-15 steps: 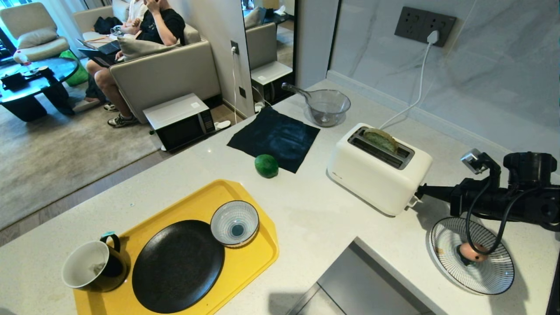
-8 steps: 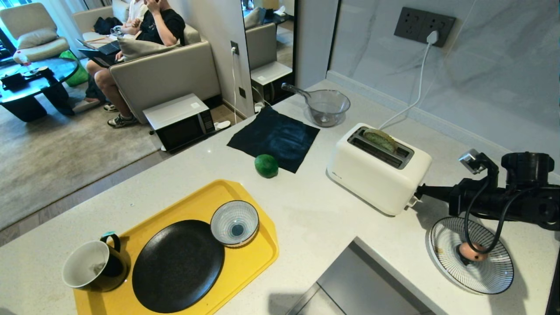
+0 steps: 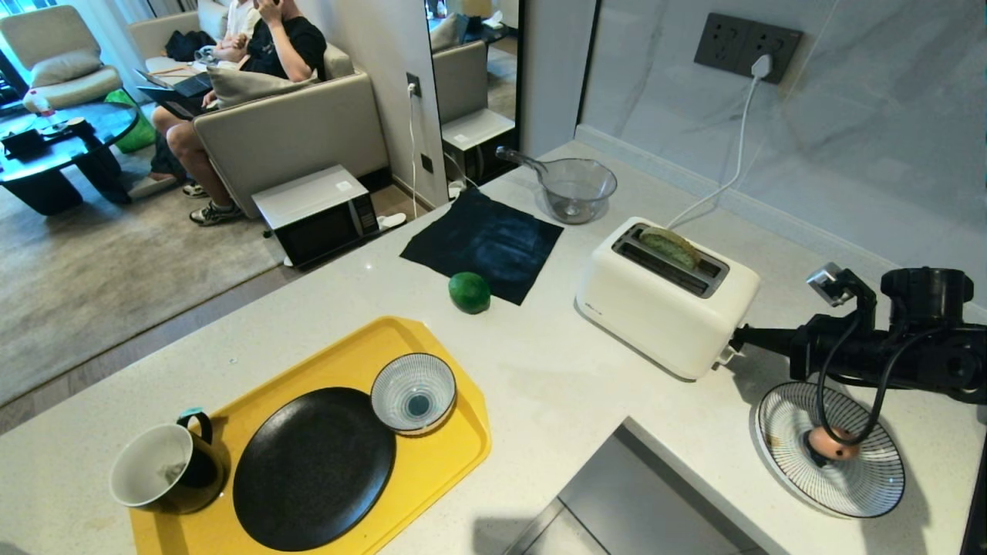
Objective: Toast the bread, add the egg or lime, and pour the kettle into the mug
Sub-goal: Use a bread toaster
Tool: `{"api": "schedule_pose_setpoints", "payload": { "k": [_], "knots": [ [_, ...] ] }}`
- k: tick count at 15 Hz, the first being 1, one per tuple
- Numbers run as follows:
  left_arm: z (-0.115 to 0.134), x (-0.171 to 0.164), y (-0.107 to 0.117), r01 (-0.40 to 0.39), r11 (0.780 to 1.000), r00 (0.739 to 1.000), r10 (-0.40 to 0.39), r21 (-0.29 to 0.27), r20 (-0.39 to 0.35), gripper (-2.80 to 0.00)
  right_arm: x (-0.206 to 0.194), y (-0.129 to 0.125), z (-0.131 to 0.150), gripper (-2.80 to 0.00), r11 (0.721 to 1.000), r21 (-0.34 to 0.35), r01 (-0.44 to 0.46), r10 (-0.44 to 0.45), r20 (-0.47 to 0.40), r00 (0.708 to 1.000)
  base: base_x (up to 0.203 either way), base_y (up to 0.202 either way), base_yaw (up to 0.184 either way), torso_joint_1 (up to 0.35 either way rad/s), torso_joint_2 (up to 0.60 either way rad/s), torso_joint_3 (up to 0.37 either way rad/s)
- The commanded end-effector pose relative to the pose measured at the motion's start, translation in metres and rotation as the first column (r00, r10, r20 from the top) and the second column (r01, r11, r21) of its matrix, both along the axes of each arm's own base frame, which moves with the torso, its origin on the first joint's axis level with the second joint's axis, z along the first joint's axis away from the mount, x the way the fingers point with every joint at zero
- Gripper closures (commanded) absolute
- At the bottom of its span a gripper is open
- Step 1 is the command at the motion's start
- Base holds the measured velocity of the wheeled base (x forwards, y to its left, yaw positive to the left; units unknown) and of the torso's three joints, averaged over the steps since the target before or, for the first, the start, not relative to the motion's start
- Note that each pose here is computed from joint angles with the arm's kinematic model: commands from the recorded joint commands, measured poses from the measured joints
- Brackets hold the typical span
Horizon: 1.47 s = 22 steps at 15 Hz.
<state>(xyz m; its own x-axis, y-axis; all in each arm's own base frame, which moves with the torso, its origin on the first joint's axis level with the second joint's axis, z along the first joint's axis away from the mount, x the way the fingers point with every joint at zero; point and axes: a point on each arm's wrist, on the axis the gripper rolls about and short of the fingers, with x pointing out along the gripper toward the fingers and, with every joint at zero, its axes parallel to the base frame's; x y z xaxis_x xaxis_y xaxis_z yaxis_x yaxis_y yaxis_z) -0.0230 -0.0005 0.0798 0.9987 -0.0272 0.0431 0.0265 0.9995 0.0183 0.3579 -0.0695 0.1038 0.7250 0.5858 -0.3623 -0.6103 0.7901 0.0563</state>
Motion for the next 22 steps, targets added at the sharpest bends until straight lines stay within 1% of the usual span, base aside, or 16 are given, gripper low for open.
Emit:
{"api": "schedule_pose_setpoints", "payload": {
  "k": [1,22],
  "knots": [
    [-0.0046,0.0013,0.0,0.0,1.0,1.0,0.0,0.0,-0.016,0.0,0.0008,-0.0002,-0.0003,0.0,1.0,0.0,-0.004,0.004,0.005,1.0,0.0,0.0,0.0,0.0,0.0,0.0],
    [-0.0046,0.0013,0.0,0.0,1.0,1.0,0.0,0.0,-0.016,0.0,0.0031,-0.0008,-0.0002,0.0,1.0,-0.001,-0.004,0.004,0.007,1.0,0.0,0.0,0.0,0.0,0.0,0.0]
  ]
}}
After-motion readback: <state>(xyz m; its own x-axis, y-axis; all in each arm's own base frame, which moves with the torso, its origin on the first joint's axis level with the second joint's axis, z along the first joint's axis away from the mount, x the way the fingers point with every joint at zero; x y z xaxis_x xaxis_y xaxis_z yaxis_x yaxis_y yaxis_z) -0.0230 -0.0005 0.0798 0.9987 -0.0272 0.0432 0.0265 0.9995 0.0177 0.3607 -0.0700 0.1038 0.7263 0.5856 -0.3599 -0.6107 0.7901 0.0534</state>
